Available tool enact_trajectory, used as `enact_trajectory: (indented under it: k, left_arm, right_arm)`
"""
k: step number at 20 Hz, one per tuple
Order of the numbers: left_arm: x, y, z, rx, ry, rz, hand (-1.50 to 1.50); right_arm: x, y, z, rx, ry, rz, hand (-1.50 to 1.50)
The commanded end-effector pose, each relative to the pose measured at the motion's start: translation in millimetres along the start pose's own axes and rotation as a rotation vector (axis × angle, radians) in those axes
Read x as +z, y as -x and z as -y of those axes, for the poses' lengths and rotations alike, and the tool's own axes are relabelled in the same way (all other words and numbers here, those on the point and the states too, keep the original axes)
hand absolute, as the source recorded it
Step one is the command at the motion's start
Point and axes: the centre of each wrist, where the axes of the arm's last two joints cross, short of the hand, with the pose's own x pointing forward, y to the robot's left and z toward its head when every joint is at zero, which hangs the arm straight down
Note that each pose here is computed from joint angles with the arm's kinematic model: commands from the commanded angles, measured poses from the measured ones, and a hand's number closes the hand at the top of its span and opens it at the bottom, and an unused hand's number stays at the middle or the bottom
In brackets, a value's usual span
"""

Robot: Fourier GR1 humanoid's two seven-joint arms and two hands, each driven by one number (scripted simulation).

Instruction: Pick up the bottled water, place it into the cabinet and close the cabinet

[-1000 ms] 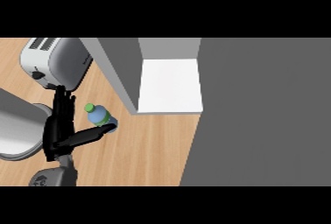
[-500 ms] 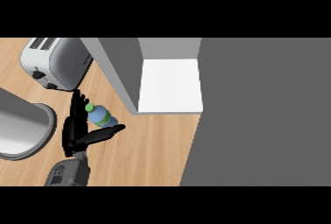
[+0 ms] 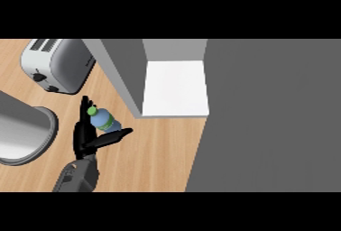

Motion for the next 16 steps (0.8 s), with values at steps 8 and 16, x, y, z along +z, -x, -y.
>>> enact_trajectory:
  k: [8,16]
  left_arm:
    - [15.2,41.1,-15.7,0.02,-0.036,0.008,-1.5]
    - [3.1,37.1,-16.9,0.093,-0.03,0.046,-1.5]
  right_arm:
    - [9.8,-19.3,10.1,0.063,-0.002,0.055,-1.5]
    - [11.2,-28.8,1.7,0.027,0.022,0.062,-1.5]
